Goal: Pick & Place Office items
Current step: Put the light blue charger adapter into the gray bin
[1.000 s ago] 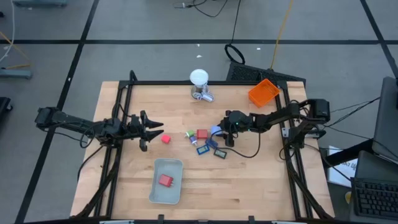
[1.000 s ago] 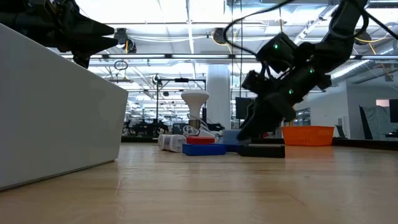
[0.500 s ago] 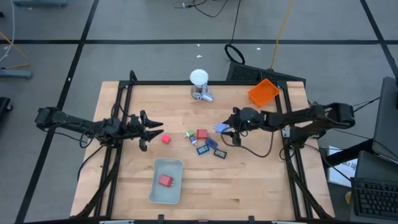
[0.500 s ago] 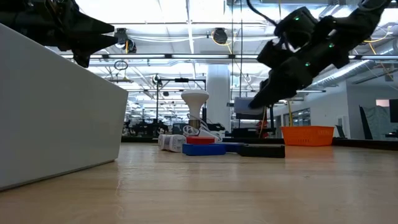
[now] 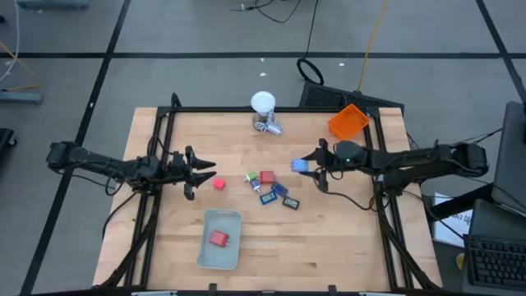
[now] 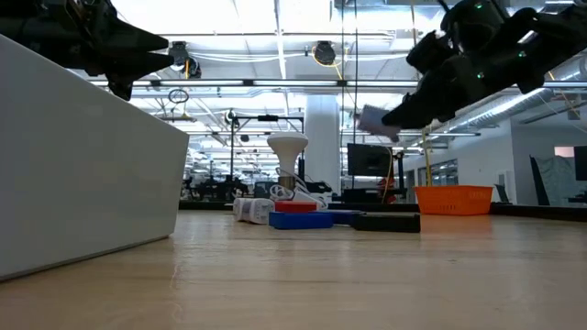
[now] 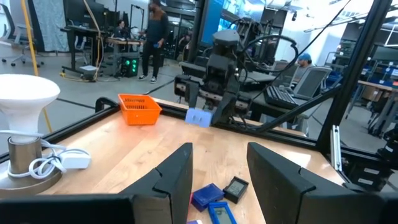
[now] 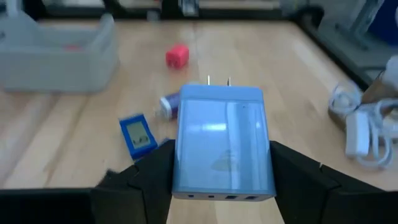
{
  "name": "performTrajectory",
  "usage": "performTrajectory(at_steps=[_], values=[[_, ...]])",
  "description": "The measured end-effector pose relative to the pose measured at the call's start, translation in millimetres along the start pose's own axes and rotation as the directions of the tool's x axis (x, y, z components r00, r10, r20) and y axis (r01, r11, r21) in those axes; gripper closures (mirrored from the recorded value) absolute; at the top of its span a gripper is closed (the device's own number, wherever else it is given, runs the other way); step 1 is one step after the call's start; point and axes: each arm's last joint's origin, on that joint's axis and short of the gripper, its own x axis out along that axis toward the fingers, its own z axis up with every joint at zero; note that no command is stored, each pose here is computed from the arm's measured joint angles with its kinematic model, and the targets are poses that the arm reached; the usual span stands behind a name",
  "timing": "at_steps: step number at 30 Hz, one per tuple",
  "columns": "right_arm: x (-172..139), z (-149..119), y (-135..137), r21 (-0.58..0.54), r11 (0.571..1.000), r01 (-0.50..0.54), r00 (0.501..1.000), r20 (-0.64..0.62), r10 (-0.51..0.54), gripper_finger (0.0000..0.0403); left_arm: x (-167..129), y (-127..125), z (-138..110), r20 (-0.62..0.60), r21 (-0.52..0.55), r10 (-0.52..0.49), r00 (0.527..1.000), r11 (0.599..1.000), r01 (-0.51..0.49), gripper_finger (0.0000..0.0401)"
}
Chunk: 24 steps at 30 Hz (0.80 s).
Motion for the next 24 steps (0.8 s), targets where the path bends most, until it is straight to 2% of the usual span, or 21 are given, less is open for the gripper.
performTrajectory(at_steps=[7, 10, 17, 24], values=[[-7.1, 5.1, 5.9, -0.015, 0.985, -0.170, 0.967, 0.187, 0.170, 0.0190, 2.8, -2.5, -1.9, -0.014, -0.033, -0.053, 0.998, 0.998, 0.053, 0.0249], [-8.3, 8.9, 7.7, -0.011, 0.975, -0.220, 0.949, 0.231, 0.217, 0.0190, 6.3, -4.6, -3.2, -0.012, -0.041, -0.073, 0.997, 0.996, 0.073, 0.0249], [-8.6, 11.9, 18.0, -0.031, 0.962, -0.272, 0.928, 0.254, 0.271, 0.0189, 16.4, -10.8, -7.7, 0.007, -0.050, -0.099, 0.995, 0.994, 0.100, 0.0249], [-10.0, 16.9, 24.4, -0.062, 0.954, -0.294, 0.906, 0.299, 0.299, 0.0189, 27.2, -15.8, -19.3, -0.019, -0.130, -0.114, 0.993, 0.985, 0.111, 0.0249]])
